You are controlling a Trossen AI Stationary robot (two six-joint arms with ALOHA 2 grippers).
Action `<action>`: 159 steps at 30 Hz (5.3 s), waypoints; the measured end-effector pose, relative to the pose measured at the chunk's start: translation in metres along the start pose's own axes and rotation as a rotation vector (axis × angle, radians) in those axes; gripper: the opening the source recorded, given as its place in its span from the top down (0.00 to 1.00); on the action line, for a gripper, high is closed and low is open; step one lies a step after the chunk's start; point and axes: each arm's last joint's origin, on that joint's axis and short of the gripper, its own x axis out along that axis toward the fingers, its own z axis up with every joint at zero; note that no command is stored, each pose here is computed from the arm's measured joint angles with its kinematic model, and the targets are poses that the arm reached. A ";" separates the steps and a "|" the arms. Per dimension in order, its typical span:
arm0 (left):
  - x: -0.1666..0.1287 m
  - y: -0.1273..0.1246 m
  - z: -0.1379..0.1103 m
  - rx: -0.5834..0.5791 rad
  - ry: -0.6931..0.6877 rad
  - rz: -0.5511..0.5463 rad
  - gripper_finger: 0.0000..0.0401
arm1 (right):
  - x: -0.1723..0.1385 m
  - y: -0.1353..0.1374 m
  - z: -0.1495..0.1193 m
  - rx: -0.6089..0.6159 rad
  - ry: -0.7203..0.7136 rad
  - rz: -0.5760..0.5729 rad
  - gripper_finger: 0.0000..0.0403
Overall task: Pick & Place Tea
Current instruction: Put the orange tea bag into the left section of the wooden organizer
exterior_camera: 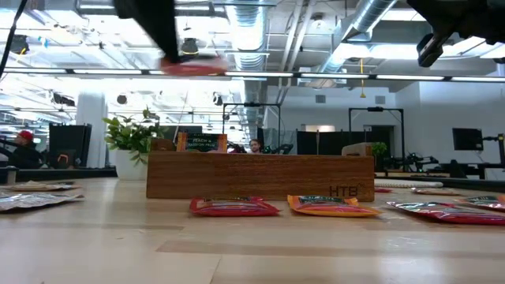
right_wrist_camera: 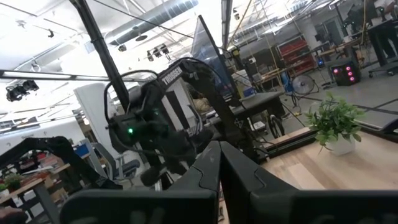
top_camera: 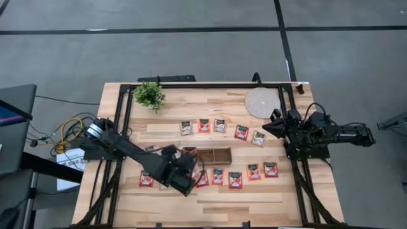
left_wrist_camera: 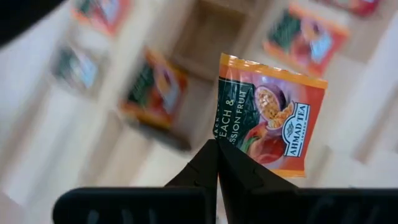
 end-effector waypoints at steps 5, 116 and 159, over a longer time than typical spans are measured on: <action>0.014 0.012 0.013 0.133 -0.048 0.132 1.00 | 0.000 0.000 0.000 0.000 0.000 0.000 1.00; 0.072 0.077 0.076 -0.017 0.097 0.323 0.82 | 0.000 0.000 0.000 0.000 0.000 -0.003 1.00; 0.094 0.047 0.035 -0.112 0.106 0.263 0.82 | 0.000 0.000 0.000 0.026 0.000 -0.003 1.00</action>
